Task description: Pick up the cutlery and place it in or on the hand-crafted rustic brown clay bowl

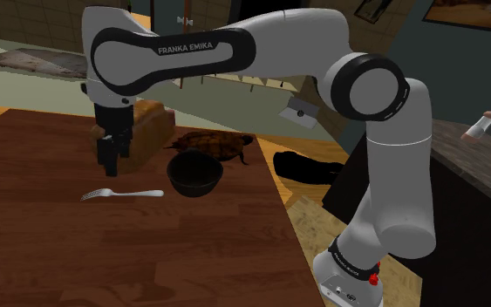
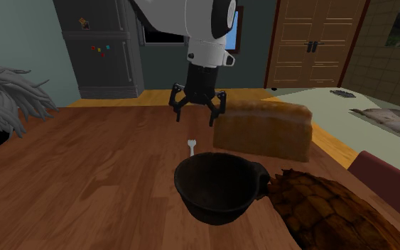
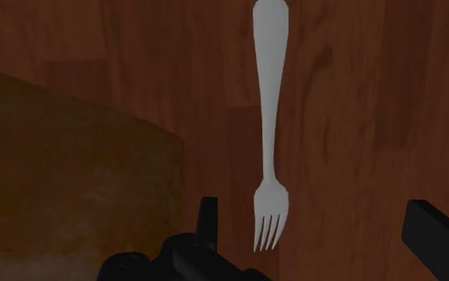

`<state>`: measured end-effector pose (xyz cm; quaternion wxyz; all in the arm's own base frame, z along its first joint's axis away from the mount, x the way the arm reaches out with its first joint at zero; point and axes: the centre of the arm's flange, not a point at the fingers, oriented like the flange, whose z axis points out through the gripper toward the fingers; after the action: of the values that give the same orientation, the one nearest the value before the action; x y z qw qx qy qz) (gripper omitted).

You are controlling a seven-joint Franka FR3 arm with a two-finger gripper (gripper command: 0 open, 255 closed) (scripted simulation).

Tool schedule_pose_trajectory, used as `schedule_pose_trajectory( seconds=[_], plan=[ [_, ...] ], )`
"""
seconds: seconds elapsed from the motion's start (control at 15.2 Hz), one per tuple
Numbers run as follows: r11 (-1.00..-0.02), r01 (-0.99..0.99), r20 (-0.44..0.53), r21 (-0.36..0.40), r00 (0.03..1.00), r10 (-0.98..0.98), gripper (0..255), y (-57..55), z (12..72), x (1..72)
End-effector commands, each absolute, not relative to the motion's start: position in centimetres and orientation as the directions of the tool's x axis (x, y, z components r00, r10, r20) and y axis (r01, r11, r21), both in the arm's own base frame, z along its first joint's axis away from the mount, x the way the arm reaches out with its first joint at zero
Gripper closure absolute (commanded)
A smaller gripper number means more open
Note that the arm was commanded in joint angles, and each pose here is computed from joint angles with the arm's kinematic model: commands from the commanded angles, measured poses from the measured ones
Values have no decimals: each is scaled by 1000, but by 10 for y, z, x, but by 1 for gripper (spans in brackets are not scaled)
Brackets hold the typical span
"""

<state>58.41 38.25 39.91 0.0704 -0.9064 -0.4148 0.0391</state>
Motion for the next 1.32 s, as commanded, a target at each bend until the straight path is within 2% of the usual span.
schedule_pose_trajectory(
  seconds=[0.0, 0.59, 0.66, 0.79, 1.19, 1.25],
  plan=[
    [-655, 728, -99, -203, 650, 754, 0, 379, 316, 585],
    [-654, 728, -99, -203, 650, 754, 0, 379, 308, 583],
    [-655, 728, -100, -202, 650, 753, 255, 388, 299, 577],
    [-655, 728, -103, -201, 649, 754, 255, 388, 288, 595],
    [-655, 729, -104, -201, 649, 754, 255, 382, 286, 547],
    [-635, 760, 50, -139, 646, 762, 255, 389, 376, 548]
  ],
)
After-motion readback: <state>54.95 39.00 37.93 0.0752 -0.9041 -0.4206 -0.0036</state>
